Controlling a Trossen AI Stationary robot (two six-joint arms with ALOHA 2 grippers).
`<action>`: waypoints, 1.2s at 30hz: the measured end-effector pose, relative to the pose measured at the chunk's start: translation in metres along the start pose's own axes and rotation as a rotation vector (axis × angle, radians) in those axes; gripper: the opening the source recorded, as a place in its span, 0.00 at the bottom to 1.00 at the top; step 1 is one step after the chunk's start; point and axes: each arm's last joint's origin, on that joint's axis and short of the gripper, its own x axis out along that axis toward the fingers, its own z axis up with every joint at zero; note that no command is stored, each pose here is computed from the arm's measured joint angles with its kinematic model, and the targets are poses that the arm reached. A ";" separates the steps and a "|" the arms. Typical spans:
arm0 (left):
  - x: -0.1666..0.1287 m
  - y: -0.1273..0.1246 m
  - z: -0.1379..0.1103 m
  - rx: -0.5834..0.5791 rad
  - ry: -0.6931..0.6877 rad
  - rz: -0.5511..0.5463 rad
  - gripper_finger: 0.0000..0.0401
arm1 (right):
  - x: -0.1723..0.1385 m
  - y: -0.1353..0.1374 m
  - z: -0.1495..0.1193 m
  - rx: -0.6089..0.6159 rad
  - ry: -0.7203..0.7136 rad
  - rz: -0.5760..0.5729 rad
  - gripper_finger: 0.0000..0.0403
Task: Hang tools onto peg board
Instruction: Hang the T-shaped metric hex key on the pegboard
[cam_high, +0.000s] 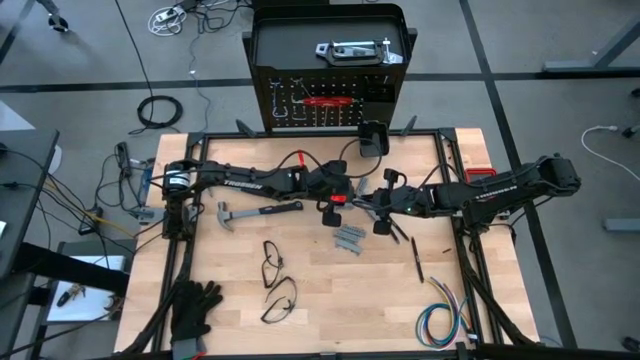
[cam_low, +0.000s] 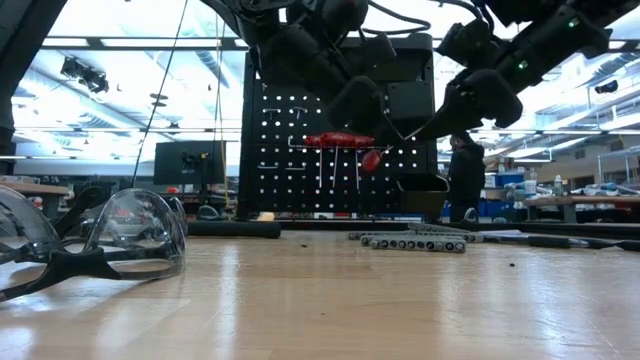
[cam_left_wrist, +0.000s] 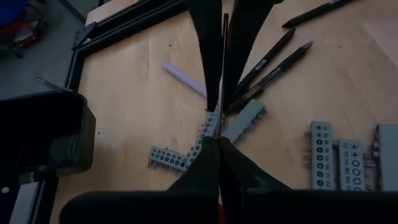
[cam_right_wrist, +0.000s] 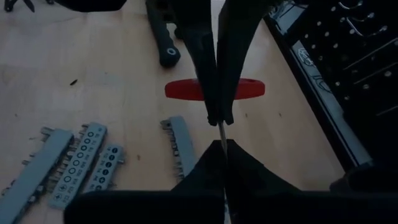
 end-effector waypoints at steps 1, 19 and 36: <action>0.000 0.000 0.000 -0.013 0.005 0.012 0.00 | 0.000 -0.001 0.000 0.008 0.001 -0.003 0.01; -0.033 0.011 0.010 -0.166 0.087 0.117 0.27 | 0.001 -0.004 -0.003 0.070 0.039 -0.092 0.00; -0.034 0.000 -0.042 -0.802 -0.718 0.042 0.27 | -0.015 0.006 0.013 0.150 -0.113 -0.470 0.00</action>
